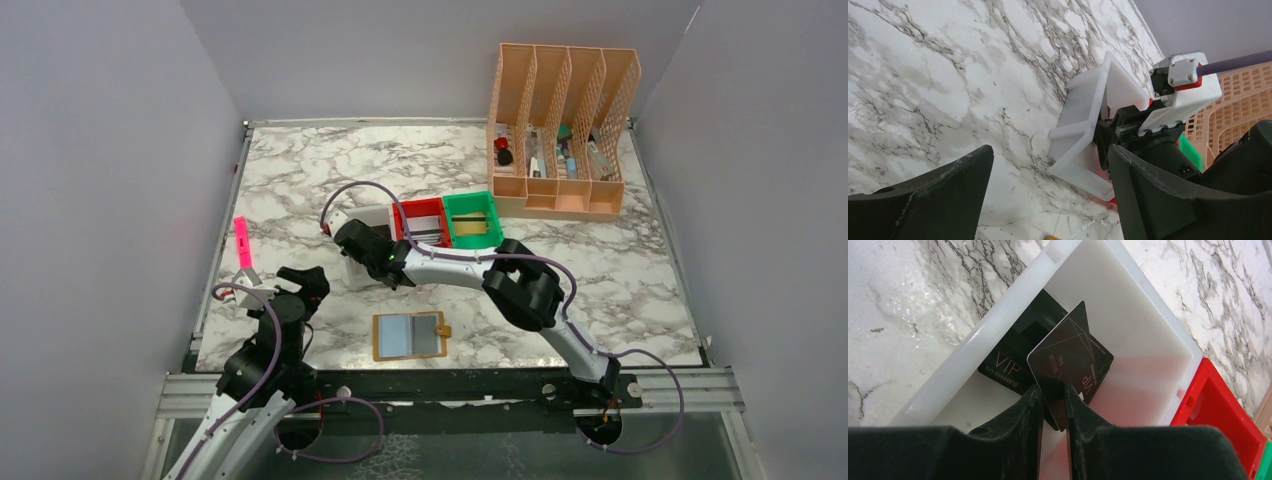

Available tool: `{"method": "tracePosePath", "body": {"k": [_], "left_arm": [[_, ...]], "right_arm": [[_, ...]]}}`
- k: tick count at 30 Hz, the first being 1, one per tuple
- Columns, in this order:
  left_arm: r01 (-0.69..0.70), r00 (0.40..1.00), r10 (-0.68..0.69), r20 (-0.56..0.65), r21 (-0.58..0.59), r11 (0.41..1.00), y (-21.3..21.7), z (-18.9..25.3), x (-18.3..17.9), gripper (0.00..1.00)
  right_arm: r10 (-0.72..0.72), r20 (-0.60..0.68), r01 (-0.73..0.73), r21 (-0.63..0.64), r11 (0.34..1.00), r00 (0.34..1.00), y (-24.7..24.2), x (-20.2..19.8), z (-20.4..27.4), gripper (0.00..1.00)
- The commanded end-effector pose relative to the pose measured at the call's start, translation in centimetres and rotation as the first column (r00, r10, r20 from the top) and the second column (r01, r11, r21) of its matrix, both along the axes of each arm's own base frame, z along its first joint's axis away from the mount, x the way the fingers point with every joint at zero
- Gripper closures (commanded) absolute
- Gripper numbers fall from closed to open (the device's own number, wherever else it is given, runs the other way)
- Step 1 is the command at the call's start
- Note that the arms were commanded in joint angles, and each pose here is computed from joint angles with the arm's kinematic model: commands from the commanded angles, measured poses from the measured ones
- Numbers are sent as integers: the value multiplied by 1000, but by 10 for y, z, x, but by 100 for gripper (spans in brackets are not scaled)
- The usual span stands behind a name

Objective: Take the credit cards out of the card holder

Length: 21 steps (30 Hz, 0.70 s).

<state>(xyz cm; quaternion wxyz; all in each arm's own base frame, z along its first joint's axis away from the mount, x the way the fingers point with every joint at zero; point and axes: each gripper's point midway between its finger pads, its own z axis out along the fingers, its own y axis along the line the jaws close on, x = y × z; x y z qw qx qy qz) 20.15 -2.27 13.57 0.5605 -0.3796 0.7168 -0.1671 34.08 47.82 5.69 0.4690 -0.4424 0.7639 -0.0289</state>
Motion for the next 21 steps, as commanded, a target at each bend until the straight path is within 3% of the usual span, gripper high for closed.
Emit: {"method": "tracePosePath", "body": {"k": [1, 7, 15, 21], "left_arm": [[-23, 1000, 22, 8, 9, 1000, 5, 0, -1, 13], [-19, 1000, 19, 8, 10, 1000, 4, 0, -1, 13], [-5, 1000, 5, 12, 11, 1000, 2, 2, -2, 13], [36, 999, -36, 17, -5, 999, -7, 6, -2, 13]], "right_arm": [[53, -5, -52, 58, 997, 999, 9, -9, 17, 71], [53, 2, -53, 110, 993, 999, 9, -11, 32, 59], [-6, -32, 13, 232, 973, 999, -5, -23, 63, 54], [-87, -108, 123, 398, 909, 990, -41, -46, 94, 53]]}}
